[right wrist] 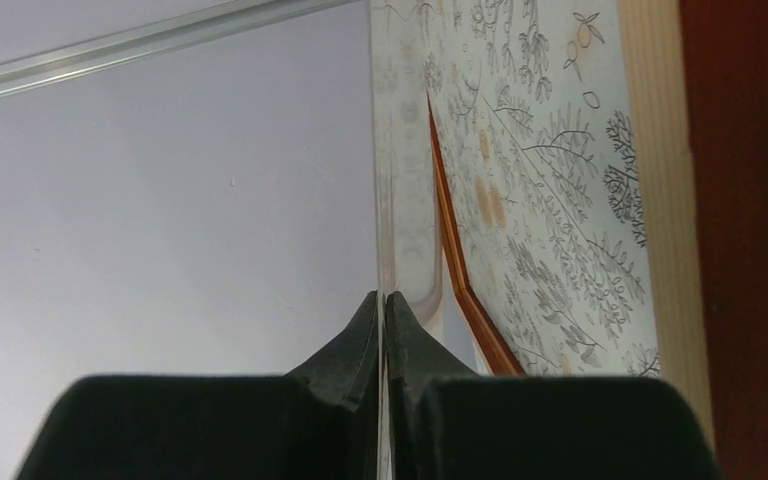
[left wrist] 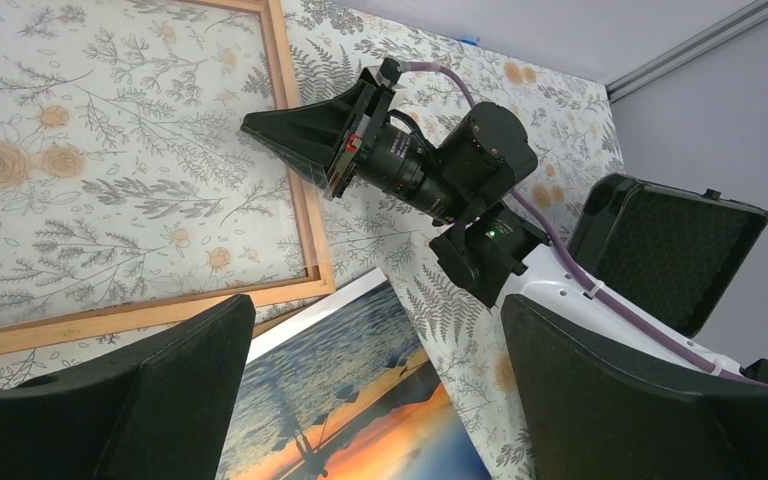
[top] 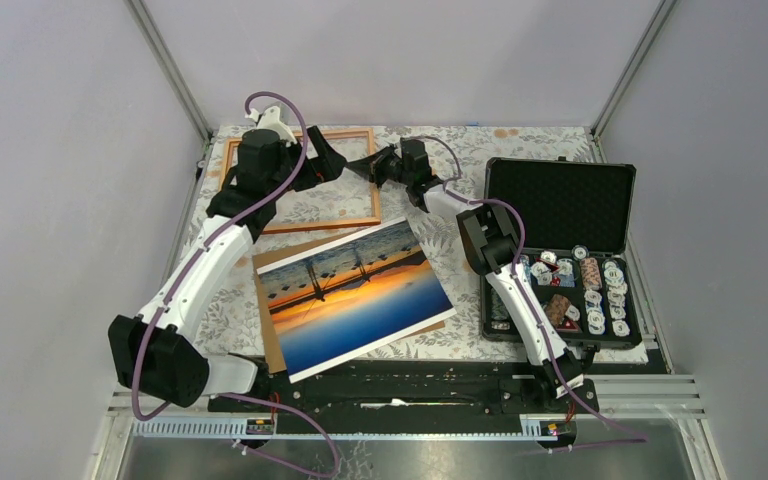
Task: Put the photo into the frame
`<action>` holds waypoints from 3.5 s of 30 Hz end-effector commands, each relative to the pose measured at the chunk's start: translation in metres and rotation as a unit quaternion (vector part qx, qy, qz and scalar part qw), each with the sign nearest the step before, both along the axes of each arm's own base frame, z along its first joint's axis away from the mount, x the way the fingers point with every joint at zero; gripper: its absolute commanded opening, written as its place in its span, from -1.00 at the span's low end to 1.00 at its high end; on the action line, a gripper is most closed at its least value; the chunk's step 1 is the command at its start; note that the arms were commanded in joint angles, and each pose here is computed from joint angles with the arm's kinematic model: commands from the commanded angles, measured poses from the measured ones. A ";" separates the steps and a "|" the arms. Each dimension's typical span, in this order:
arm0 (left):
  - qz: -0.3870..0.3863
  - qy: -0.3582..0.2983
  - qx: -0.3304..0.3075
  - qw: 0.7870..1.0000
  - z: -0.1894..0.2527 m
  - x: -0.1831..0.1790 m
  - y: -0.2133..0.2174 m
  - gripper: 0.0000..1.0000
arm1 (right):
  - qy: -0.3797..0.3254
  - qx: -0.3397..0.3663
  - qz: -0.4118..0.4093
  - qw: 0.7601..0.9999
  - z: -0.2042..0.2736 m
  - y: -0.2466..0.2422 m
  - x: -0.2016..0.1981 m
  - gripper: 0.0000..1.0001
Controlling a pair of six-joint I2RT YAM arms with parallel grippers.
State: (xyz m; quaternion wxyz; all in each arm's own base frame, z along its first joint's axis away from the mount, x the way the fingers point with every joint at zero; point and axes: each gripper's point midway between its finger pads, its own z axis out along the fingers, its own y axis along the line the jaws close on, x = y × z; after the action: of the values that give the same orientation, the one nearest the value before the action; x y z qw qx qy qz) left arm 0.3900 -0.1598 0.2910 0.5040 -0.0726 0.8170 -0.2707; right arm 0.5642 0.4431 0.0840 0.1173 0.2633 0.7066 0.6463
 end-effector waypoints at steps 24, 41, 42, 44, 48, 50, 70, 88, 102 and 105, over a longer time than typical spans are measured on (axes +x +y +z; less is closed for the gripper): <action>-0.007 -0.024 -0.017 1.000 0.014 0.003 -0.002 0.97 | -0.264 -0.048 0.005 0.963 0.035 0.018 0.002 -1.00; -0.014 -0.024 -0.023 0.999 0.015 0.002 -0.006 0.97 | -0.299 -0.081 0.009 0.951 0.032 0.019 0.003 -1.00; -0.014 -0.024 -0.023 0.999 0.015 0.002 -0.006 0.97 | -0.300 -0.080 0.009 0.950 0.030 0.020 0.004 -1.00; -0.013 -0.024 -0.023 0.999 0.015 0.002 -0.006 0.97 | -0.302 -0.080 0.011 0.950 0.025 0.021 0.004 -1.00; -0.014 -0.023 -0.024 0.999 0.015 0.001 -0.006 0.97 | -0.315 -0.082 0.008 0.946 0.026 0.021 0.007 -1.00; -0.014 -0.024 -0.024 0.999 0.015 0.002 -0.006 0.97 | -0.317 -0.085 0.007 0.945 0.025 0.021 0.007 -1.00; -0.014 -0.026 -0.024 0.999 0.017 0.000 -0.006 0.97 | -0.308 -0.208 0.031 0.928 0.033 0.012 0.012 0.19; -0.016 -0.036 -0.030 0.999 0.027 -0.004 -0.005 0.97 | -0.293 -0.397 0.057 0.868 0.059 -0.050 -0.006 0.90; -0.009 -0.030 -0.019 0.999 0.017 0.001 -0.003 0.97 | -0.245 -0.438 0.069 0.862 0.007 -0.057 -0.011 0.99; 0.000 -0.027 -0.010 1.000 0.012 0.005 0.001 0.98 | -0.235 -0.463 0.069 0.852 -0.007 -0.058 -0.013 0.95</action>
State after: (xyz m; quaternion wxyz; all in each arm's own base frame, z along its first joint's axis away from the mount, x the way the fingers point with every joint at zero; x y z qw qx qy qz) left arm 0.3880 -0.1637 0.2919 0.4982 -0.0713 0.8160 -0.2844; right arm 0.5484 0.3897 0.0790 0.3230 -0.0282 0.8851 0.3338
